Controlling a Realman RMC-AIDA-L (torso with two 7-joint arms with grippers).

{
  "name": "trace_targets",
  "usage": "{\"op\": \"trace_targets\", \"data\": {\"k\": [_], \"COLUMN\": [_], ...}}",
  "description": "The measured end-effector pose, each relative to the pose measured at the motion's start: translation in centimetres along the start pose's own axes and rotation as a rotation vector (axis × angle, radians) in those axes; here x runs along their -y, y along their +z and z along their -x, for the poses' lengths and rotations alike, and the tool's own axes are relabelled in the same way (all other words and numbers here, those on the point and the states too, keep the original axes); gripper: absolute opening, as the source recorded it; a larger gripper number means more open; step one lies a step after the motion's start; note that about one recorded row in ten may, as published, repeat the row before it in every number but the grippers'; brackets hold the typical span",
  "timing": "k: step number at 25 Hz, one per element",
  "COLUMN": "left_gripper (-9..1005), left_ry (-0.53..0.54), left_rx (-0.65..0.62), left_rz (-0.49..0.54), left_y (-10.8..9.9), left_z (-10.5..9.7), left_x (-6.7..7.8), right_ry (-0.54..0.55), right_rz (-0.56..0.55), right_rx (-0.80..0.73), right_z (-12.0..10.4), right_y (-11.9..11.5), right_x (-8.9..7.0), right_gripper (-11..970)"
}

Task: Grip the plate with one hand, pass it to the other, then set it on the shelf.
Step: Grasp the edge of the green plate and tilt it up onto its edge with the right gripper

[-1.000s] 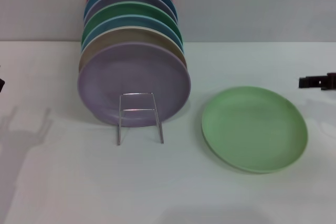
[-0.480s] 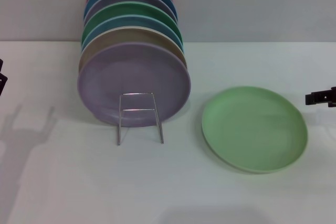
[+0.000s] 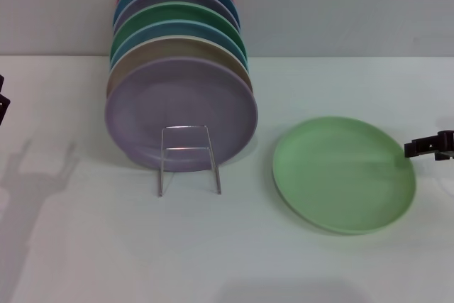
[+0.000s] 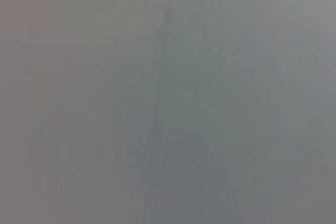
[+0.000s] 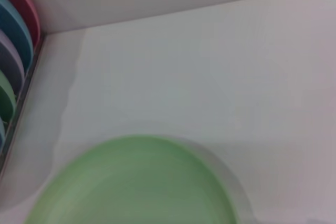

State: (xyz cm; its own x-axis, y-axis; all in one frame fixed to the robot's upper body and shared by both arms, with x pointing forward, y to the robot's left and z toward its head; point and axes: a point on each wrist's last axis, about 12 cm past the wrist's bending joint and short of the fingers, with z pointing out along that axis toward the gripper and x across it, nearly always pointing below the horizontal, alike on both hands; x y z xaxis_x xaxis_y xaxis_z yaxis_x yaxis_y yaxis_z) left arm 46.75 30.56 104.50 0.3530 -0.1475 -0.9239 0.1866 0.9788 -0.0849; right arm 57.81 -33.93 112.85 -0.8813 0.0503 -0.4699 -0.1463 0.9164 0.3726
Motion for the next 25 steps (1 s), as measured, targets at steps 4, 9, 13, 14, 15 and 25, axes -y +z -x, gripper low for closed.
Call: {"op": "trace_targets", "data": {"k": [4, 9, 13, 14, 15, 25], "left_gripper": [807, 807, 806, 806, 806, 806], "left_ry": [0.000, -0.010, -0.030, -0.034, -0.035, -0.037], "left_rx": [0.000, 0.003, 0.006, 0.008, 0.008, 0.010], "left_rz": [0.002, 0.004, 0.004, 0.004, 0.004, 0.000], "left_y": [-0.1, -0.2, -0.1, -0.1, -0.1, 0.0], "left_z": [0.0, 0.1, 0.1, 0.1, 0.2, 0.2], "left_x": [0.0, 0.0, -0.1, -0.2, -0.2, -0.1], "right_ry": [-0.004, 0.003, -0.001, -0.002, -0.003, -0.014], "right_rz": [-0.009, -0.008, -0.014, -0.014, -0.013, -0.020], "right_rx": [-0.020, -0.032, -0.036, -0.038, -0.040, -0.066], "right_z": [0.1, 0.0, 0.1, 0.2, 0.3, 1.5], "right_y": [0.5, 1.0, 1.1, 1.0, 1.0, -0.1], "right_x": [0.0, 0.0, 0.0, -0.1, -0.1, -0.1], "right_gripper": [683, 682, 683, 683, 683, 683]}}
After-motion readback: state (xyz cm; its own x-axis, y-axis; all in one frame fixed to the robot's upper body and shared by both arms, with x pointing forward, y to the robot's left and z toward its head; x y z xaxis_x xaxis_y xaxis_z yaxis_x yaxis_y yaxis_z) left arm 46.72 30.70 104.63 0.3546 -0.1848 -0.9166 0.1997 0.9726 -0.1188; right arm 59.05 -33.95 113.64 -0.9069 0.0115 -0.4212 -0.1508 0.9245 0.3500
